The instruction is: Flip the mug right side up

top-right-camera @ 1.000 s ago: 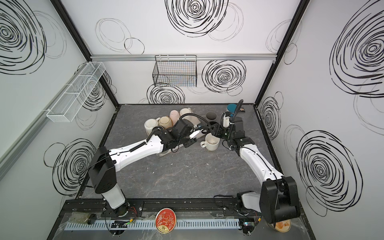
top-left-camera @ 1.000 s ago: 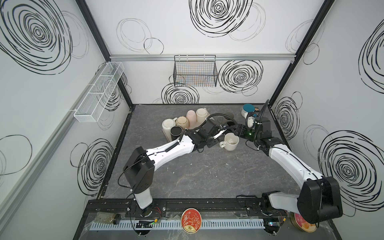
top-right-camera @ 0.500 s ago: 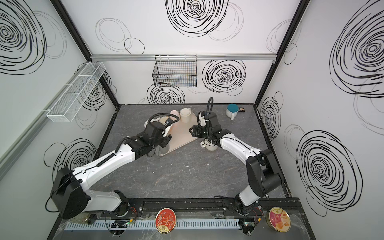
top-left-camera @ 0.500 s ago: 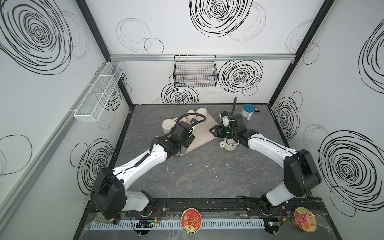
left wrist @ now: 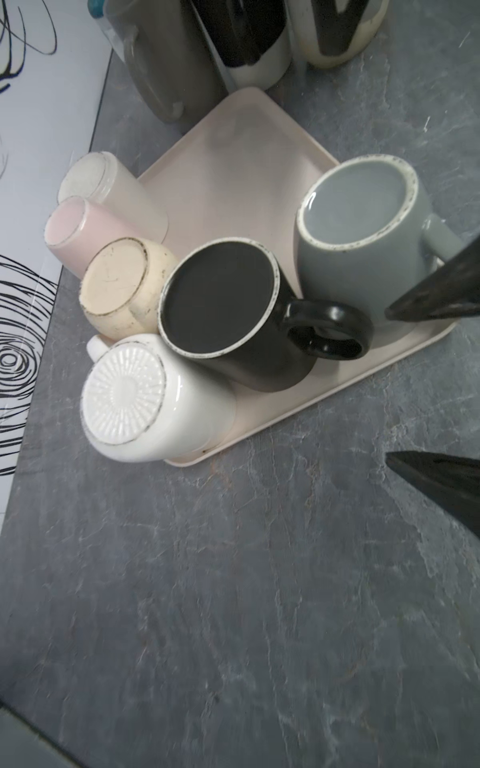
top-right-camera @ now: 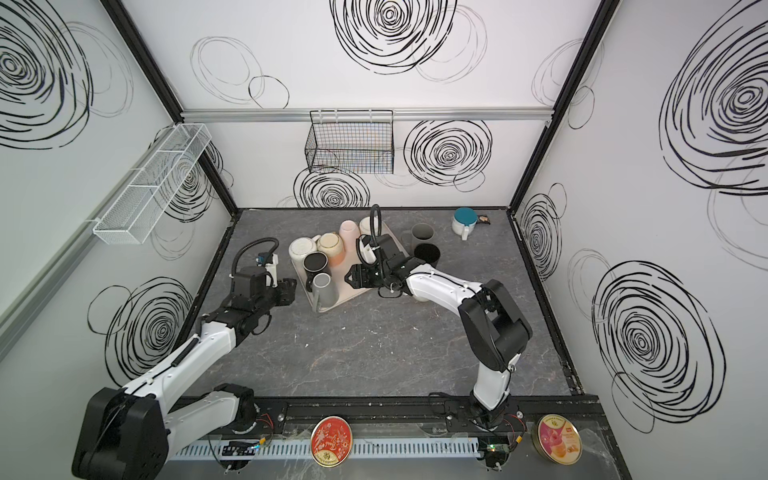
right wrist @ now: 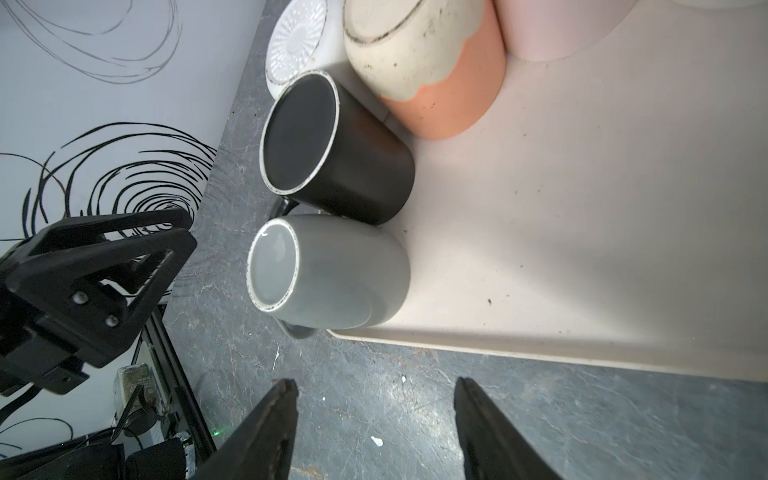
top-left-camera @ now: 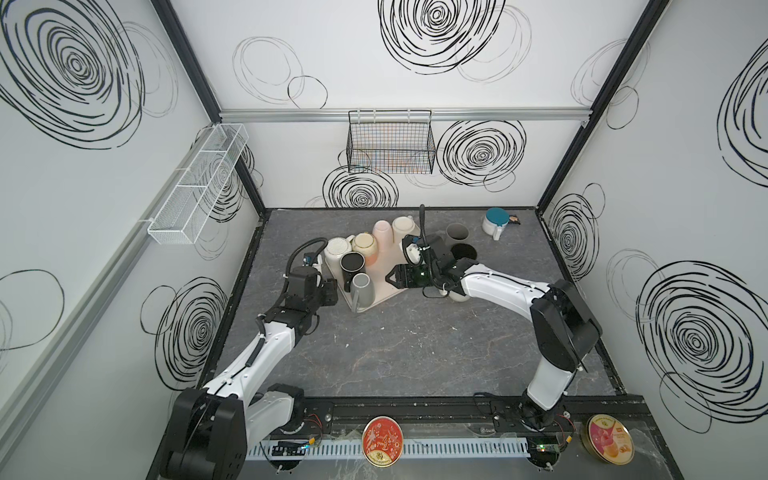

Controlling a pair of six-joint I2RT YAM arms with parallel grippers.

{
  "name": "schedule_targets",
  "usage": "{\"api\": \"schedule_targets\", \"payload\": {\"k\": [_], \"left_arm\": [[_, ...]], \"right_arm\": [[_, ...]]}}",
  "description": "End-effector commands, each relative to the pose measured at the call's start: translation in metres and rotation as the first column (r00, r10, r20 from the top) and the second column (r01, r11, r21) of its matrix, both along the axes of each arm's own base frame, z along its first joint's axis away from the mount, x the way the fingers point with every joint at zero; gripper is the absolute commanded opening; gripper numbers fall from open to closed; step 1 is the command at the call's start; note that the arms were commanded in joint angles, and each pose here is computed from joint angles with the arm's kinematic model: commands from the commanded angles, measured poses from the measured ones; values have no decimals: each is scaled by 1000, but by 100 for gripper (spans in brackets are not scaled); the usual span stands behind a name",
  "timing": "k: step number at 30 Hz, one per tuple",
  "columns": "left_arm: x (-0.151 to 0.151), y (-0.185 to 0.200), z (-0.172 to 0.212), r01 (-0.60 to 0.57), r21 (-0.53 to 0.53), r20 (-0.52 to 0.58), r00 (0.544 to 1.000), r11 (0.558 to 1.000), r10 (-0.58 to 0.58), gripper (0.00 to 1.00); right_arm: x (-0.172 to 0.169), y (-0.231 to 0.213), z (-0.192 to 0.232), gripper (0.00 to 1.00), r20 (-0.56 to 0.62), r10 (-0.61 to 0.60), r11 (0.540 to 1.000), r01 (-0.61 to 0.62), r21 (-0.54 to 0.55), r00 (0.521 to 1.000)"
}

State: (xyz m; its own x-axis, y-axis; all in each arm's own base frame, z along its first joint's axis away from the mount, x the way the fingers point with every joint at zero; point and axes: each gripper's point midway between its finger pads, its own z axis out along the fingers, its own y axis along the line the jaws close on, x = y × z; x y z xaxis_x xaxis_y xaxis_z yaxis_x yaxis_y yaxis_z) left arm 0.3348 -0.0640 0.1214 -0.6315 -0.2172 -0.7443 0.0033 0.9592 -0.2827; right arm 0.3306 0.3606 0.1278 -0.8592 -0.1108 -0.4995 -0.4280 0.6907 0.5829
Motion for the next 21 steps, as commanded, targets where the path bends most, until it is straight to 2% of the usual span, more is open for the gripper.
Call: {"api": "schedule_targets", "payload": {"k": [1, 4, 15, 21], "left_arm": [[10, -25, 4, 53, -137, 44, 998, 989, -48, 50], [12, -41, -5, 83, -135, 35, 996, 987, -79, 48], [16, -128, -8, 220, -228, 50, 975, 948, -214, 43], [17, -126, -5, 213, -210, 58, 977, 954, -205, 43]], "right_arm": [[-2, 1, 1, 65, -15, 19, 1000, -19, -14, 1000], [-1, -2, -1, 66, -11, 15, 999, -16, -36, 1000], [2, -20, -4, 68, -2, -24, 995, 24, -93, 1000], [1, -21, -7, 68, 12, -22, 991, 24, -130, 1000]]}}
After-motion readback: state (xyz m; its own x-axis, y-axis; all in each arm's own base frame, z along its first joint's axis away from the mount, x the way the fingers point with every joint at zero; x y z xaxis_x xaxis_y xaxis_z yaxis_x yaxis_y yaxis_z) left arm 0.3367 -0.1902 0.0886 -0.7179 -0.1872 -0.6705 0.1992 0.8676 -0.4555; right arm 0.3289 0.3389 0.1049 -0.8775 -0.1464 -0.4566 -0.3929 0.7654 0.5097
